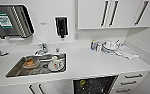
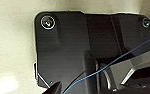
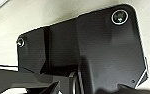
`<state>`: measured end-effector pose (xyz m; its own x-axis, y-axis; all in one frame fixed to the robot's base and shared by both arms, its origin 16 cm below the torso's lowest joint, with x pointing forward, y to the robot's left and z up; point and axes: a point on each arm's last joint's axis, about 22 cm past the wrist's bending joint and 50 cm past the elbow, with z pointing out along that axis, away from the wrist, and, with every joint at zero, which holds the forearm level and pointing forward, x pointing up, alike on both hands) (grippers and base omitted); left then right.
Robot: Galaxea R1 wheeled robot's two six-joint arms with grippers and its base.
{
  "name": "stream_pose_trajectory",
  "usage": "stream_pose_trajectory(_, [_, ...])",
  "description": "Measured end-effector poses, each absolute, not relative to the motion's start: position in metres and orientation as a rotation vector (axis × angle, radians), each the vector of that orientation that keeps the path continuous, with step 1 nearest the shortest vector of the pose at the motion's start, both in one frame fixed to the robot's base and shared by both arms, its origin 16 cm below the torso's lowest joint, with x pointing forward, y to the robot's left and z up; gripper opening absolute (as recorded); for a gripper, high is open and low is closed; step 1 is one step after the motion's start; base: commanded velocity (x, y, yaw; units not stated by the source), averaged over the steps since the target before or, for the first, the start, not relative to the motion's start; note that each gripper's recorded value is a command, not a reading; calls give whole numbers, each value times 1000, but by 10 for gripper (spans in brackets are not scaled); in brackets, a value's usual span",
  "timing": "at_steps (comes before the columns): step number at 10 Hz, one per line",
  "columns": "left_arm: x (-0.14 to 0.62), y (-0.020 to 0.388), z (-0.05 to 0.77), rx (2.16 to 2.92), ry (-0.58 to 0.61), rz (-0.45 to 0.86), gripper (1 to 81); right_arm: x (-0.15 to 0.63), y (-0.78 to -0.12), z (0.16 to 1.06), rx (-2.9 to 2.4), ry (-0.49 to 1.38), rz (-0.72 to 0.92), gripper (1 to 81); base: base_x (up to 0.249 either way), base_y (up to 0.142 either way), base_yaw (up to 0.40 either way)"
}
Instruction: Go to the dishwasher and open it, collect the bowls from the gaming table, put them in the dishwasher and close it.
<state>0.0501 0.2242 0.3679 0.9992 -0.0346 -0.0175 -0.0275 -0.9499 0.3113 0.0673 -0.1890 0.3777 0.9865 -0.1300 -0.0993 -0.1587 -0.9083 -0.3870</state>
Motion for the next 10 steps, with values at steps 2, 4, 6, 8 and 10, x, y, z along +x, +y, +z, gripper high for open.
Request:
stream_pose_trajectory(2, [66, 224, 358, 2826, -50, -3, 811, 88, -191, 367, -2730, 218, 65, 811, 0, 0, 0])
stream_pose_trajectory(4, [78, 224, 348, 2826, -54, 21, 811, 114, -194, 356, -2732, 274, 33, 811, 0, 0, 0])
stream_pose_trajectory(6, [93, 224, 339, 2826, -61, 51, 811, 143, -195, 348, -2730, 289, -17, 811, 0, 0, 0])
stream_pose_trajectory(8, [94, 224, 336, 2827, -63, 51, 811, 160, -189, 346, -2724, 303, -34, 811, 0, 0, 0])
stream_pose_trajectory(10, [94, 225, 336, 2827, -63, 50, 811, 192, -189, 347, -2726, 328, -62, 811, 0, 0, 0])
